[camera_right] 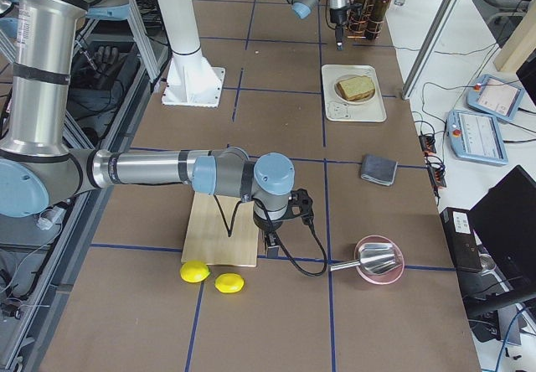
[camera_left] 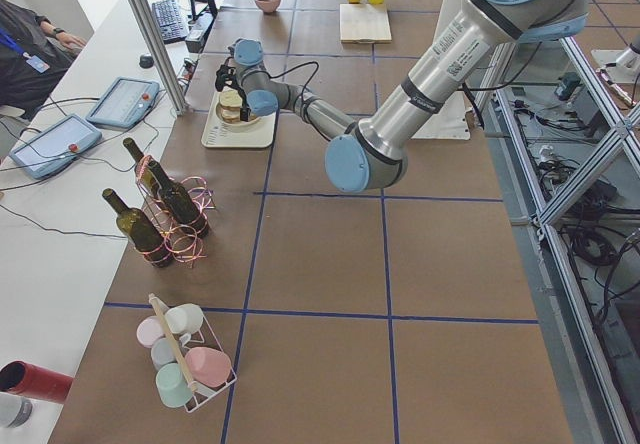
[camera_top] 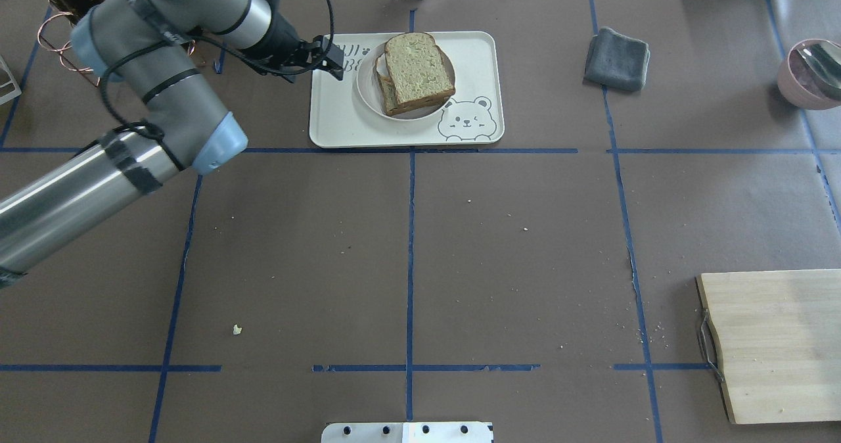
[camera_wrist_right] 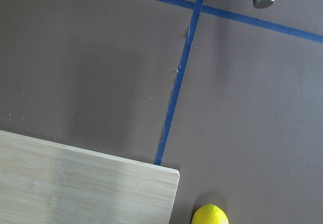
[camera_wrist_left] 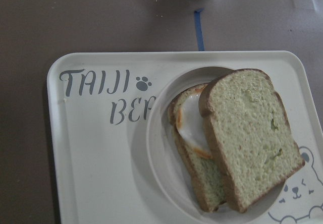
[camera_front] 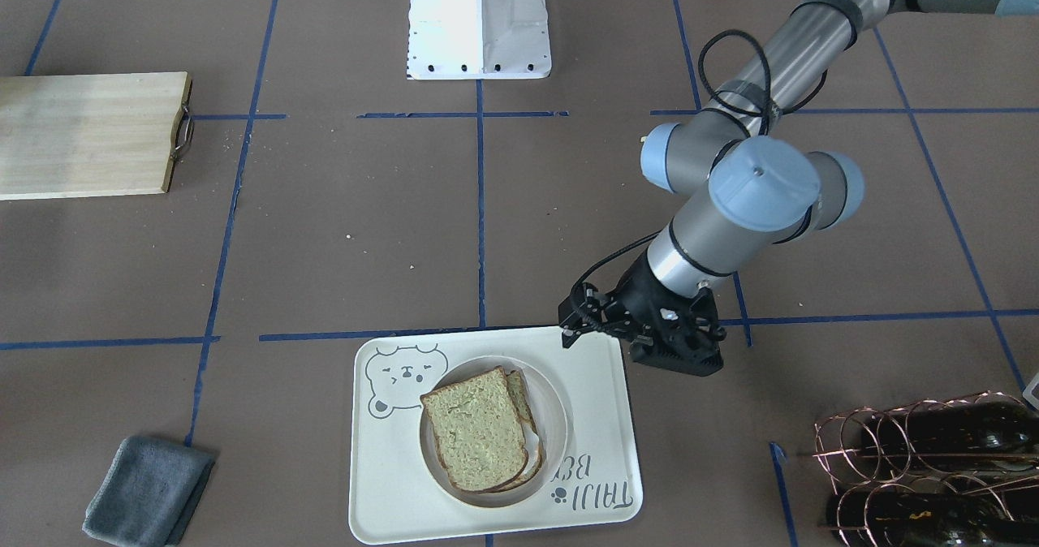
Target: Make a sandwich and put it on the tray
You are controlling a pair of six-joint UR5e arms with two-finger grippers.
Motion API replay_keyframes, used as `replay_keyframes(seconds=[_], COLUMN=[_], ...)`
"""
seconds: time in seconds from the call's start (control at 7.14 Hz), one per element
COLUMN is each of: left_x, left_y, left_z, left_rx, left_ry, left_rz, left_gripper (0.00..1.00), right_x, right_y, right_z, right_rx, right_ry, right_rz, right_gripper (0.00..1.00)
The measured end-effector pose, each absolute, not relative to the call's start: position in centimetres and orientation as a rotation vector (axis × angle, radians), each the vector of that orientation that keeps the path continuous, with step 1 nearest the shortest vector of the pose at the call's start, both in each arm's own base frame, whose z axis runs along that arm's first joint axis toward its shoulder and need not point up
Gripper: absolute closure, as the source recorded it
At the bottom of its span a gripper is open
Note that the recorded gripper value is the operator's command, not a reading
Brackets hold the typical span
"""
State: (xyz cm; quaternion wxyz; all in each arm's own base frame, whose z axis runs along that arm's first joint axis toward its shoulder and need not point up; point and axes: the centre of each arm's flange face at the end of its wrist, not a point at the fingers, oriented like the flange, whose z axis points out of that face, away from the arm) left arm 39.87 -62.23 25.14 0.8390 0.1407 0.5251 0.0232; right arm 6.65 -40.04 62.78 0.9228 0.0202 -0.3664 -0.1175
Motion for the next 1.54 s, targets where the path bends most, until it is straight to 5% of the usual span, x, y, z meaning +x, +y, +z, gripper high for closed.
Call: replay_keyframes(seconds=[0.42,0.98,1.54], left_x=[24.5,2.8,-3.8], left_y=[-54.3,-49.6,-43.1], left_z=[28.4,43.8,56.3], left_rx=[0.391,0.377,0.184], left_ry=[0.96,0.765,0.73], left_rz=[0.223,0.255,0.089], left_gripper=[0.0,0.0,0.0], right_x=[6.6,6.9,7.0], right_y=[-40.5,-42.1,-42.8], right_z=[62.6,61.1,60.3], right_rx=[0.049,0.081,0.102], right_ry=[-0.755,-0.755,-0.754], right_rz=[-0.248,-0.249,-0.256], right_gripper=[0.0,0.0,0.0])
